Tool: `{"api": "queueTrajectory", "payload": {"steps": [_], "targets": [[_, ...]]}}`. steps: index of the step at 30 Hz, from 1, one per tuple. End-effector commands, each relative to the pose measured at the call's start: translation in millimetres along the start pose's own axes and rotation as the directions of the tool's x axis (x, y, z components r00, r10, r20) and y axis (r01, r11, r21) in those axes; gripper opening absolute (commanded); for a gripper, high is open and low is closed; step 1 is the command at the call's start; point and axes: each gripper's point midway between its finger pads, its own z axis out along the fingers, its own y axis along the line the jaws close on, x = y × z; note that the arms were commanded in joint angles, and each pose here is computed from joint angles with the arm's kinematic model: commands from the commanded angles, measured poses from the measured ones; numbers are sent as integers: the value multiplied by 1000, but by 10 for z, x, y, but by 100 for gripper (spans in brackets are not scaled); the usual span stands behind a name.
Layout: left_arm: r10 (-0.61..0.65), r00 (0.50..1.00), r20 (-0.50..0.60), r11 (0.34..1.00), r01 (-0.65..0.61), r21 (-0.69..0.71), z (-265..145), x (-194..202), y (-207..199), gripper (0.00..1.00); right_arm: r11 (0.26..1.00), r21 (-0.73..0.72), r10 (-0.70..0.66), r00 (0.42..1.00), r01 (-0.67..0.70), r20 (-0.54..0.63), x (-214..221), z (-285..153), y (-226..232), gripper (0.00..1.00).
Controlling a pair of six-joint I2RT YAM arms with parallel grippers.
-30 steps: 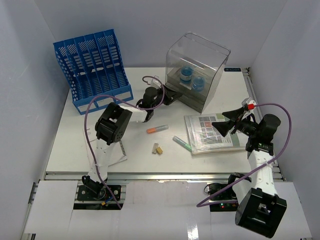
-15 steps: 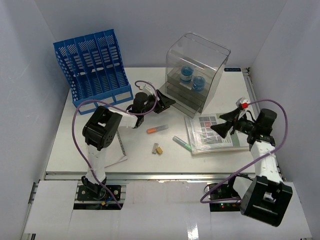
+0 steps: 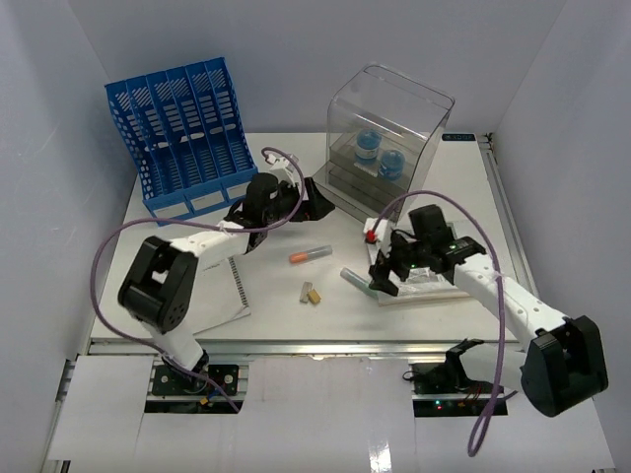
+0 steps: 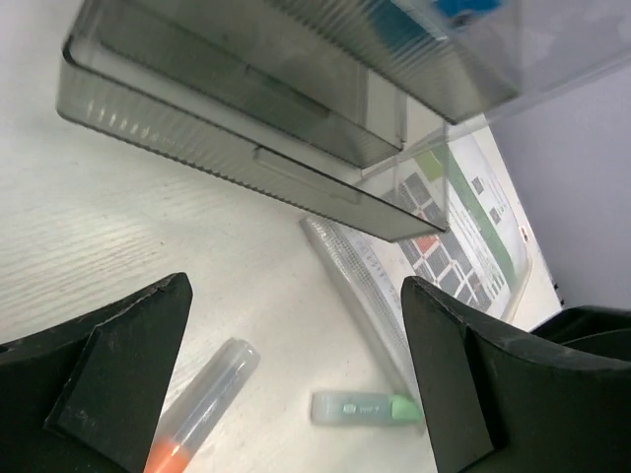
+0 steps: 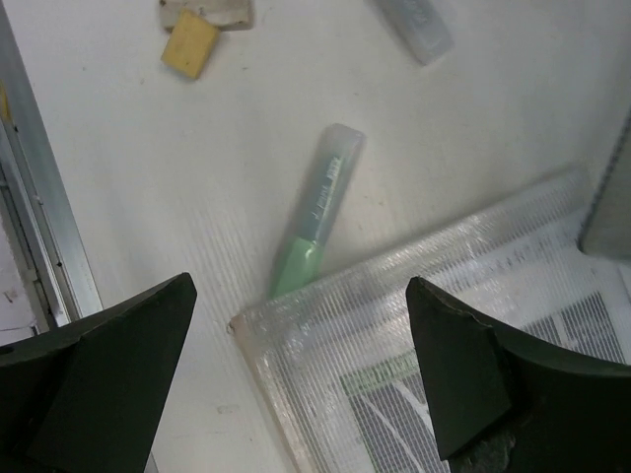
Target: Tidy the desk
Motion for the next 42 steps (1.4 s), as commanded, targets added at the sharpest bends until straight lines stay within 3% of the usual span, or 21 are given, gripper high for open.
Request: {"api": "queueTrajectory", "payload": {"steps": [1,7,16,24,30,34,37,42], "targets": [[245,970,4,960,-242,-144,-589,-155,98,98,985,150,-49,975,83,-219,72,330,-61,96],[320,945,-63,912,-326,-250,-1221,38,238,98,992,128,21,948,21,-318,39,739,-54,96],[392,916,-80,881,-399,-255,-1782,222,199,98,995,103,48,910,-7,-411,271,967,-87,81],[398,917,2,869,-376,-323,-1991,168,249,98,998,66,46,899,-19,-435,397,1010,-15,46],[410,912,-15,888,-403,-220,-1947,260,98,98,998,48,49,892,-31,-448,456,1037,21,37],[423,906,-24,896,-422,-140,-1913,333,-8,98,999,28,43,902,-35,-430,374,1042,41,30],[428,903,-35,898,-429,-96,-1885,385,-54,98,1000,8,14,929,-12,-370,149,1014,35,16],[432,898,-78,901,-433,-1,-1818,561,-118,98,996,-19,-85,982,83,-171,-534,819,6,12]]}}
